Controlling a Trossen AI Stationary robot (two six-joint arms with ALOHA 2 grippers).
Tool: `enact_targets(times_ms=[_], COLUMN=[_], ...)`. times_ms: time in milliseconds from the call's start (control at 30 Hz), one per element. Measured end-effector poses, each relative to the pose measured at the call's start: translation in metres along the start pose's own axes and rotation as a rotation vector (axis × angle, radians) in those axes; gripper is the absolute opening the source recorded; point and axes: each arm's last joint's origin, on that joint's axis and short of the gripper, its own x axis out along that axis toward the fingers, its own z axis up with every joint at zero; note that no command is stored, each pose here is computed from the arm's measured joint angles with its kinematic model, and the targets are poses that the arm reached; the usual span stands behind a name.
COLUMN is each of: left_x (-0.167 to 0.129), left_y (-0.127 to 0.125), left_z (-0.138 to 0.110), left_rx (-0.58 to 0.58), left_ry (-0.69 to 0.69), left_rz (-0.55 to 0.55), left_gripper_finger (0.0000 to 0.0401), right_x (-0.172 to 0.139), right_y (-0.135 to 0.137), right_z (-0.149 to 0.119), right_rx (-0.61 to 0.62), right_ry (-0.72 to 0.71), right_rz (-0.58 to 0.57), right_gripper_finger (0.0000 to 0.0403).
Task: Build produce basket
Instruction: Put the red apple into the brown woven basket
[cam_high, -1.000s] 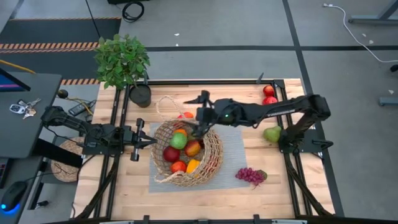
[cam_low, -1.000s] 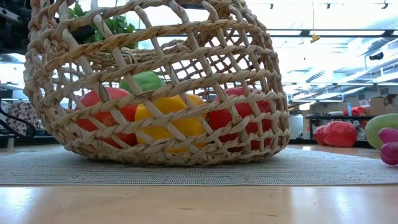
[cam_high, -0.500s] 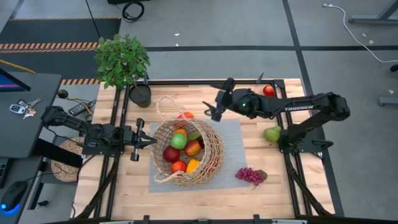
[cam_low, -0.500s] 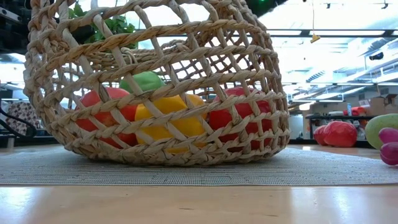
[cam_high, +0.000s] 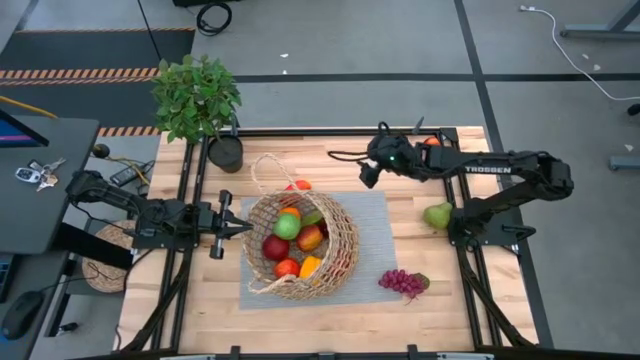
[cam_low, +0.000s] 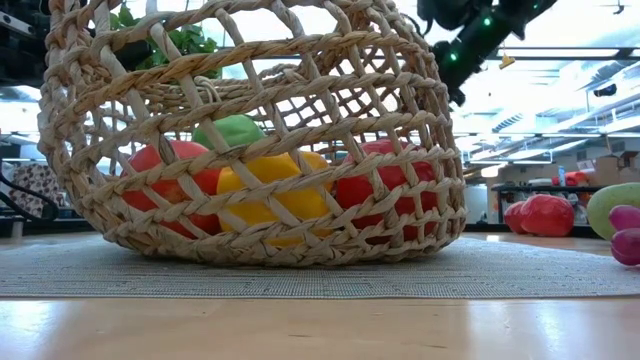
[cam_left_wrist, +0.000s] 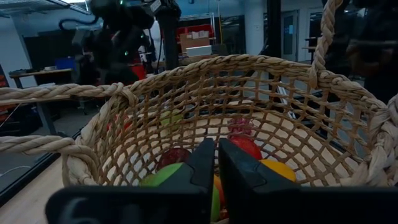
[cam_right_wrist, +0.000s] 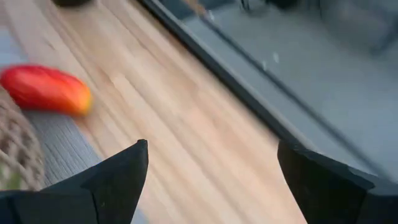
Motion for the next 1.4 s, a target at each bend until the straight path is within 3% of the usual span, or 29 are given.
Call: enact_targets(times_ms=[133, 400, 667, 833, 1133, 1400], left_x=[0.000, 0.000, 0.000, 0.000, 0.000, 0.000], left_y=[0.000, 0.000, 0.000, 0.000, 0.000, 0.000], left_z=[0.000, 0.000, 0.000, 0.000, 0.000, 0.000], left_rx=[0.000, 0.000, 0.000, 0.000, 0.000, 0.000], left_ry=[-0.001, 0.000, 0.000, 0.000, 0.000, 0.000], left_rz=[0.000, 0.000, 0.000, 0.000, 0.000, 0.000], left_gripper_finger=[0.0029, 0.0035, 0.0028, 0.0035, 0.0028, 0.0035], right_x=[0.004, 0.008, 0.018, 0.019, 0.049, 0.072], right_y=[-0.009, -0.032, -0.087, -0.116, -0.135, -0.158], right_z=[-0.014, -0.028, -0.036, -0.044, -0.066, -0.058], right_rx=[0.088, 0.192, 0.355, 0.443, 0.415, 0.442], right_ry=[0.143, 0.242, 0.350, 0.426, 0.648, 0.767], right_rz=[-0.056, -0.257, -0.419, -0.436, -0.505, -0.563], right_gripper_finger=[0.0361, 0.0361, 0.0359, 0.0359, 0.0358, 0.0358])
